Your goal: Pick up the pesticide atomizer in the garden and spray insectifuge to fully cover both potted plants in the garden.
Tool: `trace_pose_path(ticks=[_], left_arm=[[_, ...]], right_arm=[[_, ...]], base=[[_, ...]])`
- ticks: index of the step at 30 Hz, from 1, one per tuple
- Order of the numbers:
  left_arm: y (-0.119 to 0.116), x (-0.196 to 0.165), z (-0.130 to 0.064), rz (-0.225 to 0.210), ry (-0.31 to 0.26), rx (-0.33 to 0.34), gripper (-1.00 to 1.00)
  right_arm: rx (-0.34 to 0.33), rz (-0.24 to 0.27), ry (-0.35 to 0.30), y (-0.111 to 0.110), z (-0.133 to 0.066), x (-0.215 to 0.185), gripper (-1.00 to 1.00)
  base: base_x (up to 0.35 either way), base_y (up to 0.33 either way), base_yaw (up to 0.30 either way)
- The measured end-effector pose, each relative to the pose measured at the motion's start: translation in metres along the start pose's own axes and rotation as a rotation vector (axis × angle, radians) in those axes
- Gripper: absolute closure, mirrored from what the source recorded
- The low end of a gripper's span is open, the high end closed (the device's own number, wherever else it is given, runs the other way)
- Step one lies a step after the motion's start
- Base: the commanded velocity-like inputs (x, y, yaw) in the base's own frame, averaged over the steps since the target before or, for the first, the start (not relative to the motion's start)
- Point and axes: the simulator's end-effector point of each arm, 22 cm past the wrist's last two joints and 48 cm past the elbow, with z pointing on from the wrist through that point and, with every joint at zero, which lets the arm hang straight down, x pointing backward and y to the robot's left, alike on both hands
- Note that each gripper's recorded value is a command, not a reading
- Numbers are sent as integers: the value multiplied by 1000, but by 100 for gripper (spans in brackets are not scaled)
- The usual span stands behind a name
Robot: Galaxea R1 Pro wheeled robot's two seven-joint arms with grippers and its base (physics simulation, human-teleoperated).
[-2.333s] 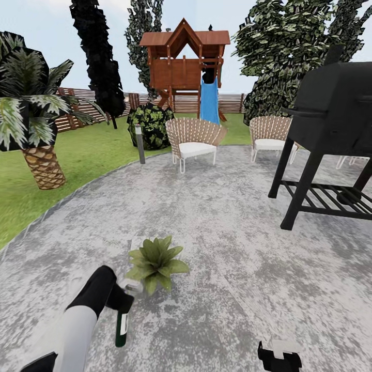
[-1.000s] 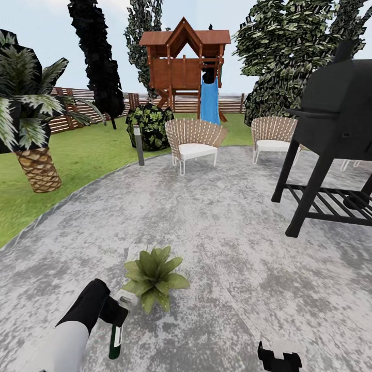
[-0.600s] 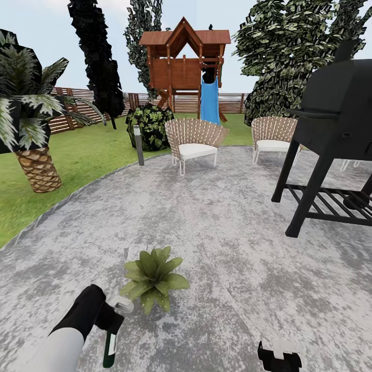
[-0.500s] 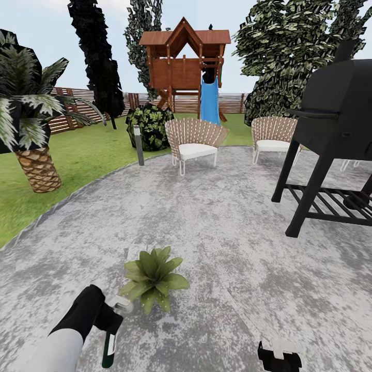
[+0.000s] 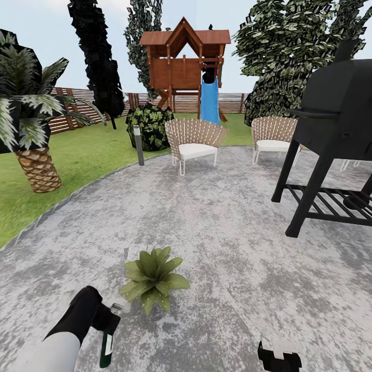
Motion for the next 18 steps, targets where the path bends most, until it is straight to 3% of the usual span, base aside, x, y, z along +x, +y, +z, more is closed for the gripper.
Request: trace_pose_path(ticks=[6, 18], left_arm=[[-32, 0, 11, 22, 6, 42, 100], [-14, -10, -1, 16, -29, -2, 100]], right_arm=[[0, 0, 0, 0, 0, 0, -100], [0, 0, 0, 0, 0, 0, -100]], base=[[0, 0, 0], [0, 70, 0]])
